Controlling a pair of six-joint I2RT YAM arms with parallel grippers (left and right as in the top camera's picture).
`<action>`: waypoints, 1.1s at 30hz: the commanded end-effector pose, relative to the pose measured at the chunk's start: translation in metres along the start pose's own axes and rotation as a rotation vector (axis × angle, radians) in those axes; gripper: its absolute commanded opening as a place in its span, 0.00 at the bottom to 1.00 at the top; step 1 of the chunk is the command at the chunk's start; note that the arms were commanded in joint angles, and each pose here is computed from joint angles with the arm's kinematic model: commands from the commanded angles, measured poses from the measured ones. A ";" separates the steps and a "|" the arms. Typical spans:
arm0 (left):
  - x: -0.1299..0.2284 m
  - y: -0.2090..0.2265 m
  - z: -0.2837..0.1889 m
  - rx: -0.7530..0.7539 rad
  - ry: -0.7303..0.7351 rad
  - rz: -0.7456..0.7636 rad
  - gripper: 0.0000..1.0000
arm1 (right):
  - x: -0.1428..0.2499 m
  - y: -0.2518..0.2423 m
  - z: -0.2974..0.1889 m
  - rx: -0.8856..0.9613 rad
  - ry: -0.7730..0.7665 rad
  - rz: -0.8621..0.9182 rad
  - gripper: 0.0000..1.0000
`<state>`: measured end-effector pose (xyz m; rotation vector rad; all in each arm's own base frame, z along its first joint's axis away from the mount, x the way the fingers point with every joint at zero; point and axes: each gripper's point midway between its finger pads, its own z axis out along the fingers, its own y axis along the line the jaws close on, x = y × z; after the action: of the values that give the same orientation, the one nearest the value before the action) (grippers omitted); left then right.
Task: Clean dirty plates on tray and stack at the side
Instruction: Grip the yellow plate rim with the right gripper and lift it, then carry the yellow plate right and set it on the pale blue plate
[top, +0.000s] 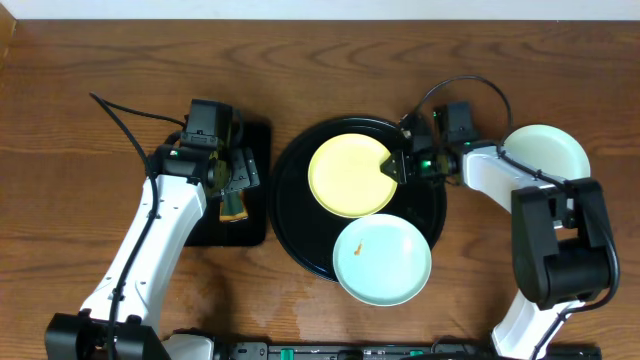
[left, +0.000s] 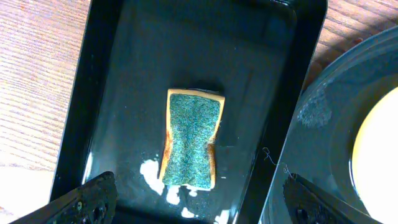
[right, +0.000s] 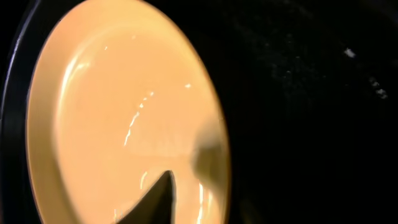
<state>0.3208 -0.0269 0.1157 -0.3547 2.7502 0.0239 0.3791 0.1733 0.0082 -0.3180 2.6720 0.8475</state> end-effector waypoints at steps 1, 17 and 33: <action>-0.004 0.000 -0.002 0.001 -0.009 0.001 0.87 | 0.014 -0.004 0.015 0.012 0.049 -0.006 0.01; -0.004 0.000 -0.002 0.001 -0.009 0.001 0.87 | -0.040 0.008 -0.083 0.301 -0.194 -0.095 0.01; -0.004 0.000 -0.002 0.001 -0.009 0.001 0.87 | -0.057 0.067 -0.178 1.015 -0.508 -0.345 0.01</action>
<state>0.3208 -0.0270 0.1157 -0.3546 2.7503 0.0234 0.3750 0.1454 0.1662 -0.3232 2.2714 -0.2142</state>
